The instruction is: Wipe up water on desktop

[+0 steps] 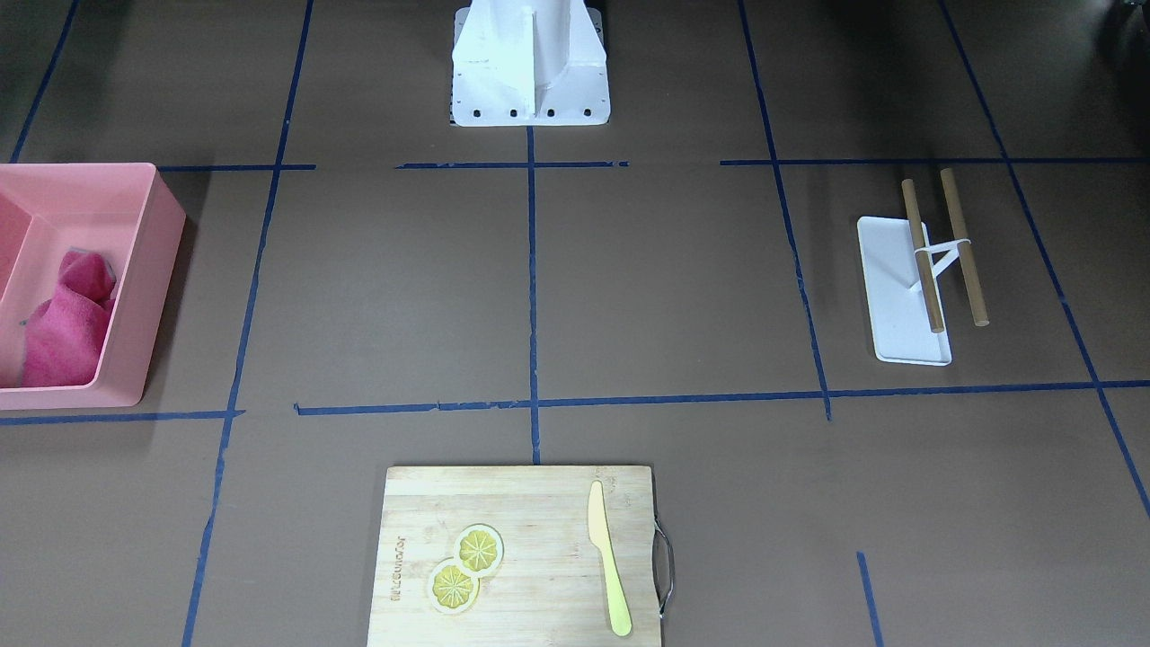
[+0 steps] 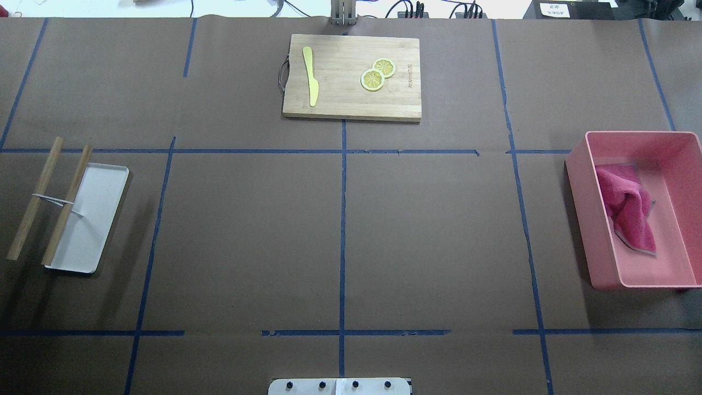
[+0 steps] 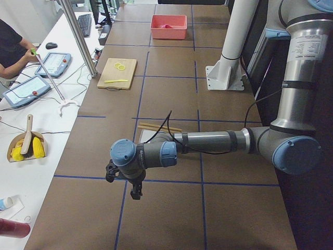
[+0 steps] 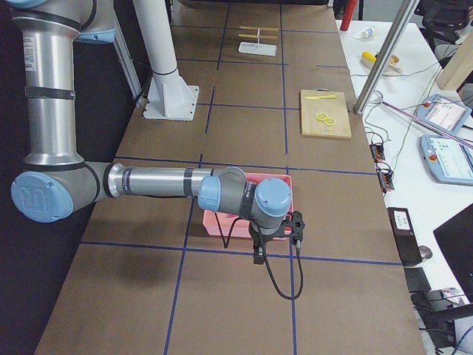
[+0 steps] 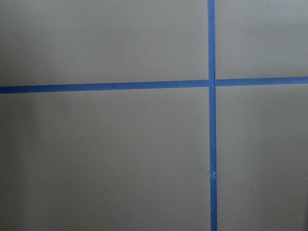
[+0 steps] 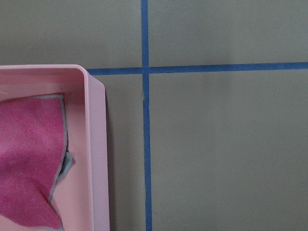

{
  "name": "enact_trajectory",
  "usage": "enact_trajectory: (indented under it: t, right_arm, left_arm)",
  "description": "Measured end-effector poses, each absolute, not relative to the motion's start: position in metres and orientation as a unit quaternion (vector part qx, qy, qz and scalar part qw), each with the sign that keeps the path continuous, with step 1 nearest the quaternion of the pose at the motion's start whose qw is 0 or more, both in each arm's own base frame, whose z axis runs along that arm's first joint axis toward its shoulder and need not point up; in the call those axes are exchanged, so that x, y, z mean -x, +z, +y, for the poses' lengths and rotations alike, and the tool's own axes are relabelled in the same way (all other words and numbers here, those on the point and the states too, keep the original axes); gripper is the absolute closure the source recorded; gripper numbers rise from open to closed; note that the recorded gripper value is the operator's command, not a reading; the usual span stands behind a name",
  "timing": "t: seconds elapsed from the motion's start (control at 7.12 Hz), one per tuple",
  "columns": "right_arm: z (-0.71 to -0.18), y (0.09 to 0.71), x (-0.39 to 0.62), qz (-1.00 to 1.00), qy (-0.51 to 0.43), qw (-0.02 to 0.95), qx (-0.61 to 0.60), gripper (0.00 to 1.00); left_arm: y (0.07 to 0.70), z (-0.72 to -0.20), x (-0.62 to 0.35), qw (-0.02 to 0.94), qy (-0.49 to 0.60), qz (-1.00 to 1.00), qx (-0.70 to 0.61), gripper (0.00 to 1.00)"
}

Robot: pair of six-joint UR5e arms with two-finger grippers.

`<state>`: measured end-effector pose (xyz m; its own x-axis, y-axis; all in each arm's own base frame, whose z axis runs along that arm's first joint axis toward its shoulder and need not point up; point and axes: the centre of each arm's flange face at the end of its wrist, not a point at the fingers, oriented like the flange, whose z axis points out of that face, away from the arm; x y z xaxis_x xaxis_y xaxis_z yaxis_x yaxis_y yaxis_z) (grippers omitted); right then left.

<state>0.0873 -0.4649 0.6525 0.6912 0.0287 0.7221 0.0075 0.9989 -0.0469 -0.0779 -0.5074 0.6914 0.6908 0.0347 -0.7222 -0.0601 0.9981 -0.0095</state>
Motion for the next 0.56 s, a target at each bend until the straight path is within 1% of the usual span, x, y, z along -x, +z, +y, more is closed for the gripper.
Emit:
enact_trajectory:
  t: [0.56]
  right_arm:
    - [-0.4642, 0.6519, -0.0888, -0.395, 0.008, 0.918, 0.022, 0.00]
  left_arm:
    - [0.6908, -0.5075, 0.0779, 0.919, 0.025, 0.392, 0.016, 0.00]
